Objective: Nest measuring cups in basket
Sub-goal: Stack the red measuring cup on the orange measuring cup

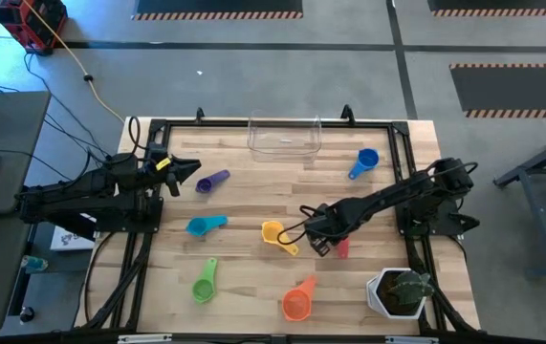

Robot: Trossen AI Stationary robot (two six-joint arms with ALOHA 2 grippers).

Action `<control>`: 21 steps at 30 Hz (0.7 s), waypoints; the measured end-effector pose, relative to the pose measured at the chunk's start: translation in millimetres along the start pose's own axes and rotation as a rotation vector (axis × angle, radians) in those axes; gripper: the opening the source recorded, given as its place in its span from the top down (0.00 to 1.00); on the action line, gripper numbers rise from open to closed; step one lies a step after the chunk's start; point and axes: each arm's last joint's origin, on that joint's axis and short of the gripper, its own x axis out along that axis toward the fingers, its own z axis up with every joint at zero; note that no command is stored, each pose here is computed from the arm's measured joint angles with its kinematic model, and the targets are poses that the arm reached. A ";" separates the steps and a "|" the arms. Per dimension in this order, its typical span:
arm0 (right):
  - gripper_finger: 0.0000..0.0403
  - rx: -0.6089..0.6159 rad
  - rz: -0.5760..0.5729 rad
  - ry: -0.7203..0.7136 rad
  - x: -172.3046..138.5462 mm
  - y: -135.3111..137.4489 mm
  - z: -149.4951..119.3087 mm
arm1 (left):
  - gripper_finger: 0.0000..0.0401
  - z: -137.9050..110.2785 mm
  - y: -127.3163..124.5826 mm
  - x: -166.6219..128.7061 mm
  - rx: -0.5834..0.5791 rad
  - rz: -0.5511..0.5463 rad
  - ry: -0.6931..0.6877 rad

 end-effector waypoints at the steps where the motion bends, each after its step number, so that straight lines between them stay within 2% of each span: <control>1: 0.95 -0.007 0.014 -0.008 -3.3 2.7 1.4 | 0.82 0.1 0.1 0.0 -0.011 0.003 -0.002; 7: 0.98 -0.122 0.099 -0.097 -32.2 25.0 5.6 | 0.82 0.0 0.3 0.0 -0.087 0.006 -0.003; 9: 0.99 -0.201 0.123 -0.142 -43.9 33.9 4.3 | 0.82 -0.1 0.3 0.0 -0.106 0.007 -0.002; 15: 0.99 -0.579 0.204 -0.258 -81.2 58.7 -4.3 | 0.82 -2.2 1.6 0.0 -0.128 0.021 0.018; 21: 0.99 -1.027 0.221 -0.379 -108.9 74.2 -15.5 | 0.82 -5.5 3.3 -0.2 -0.263 0.036 0.053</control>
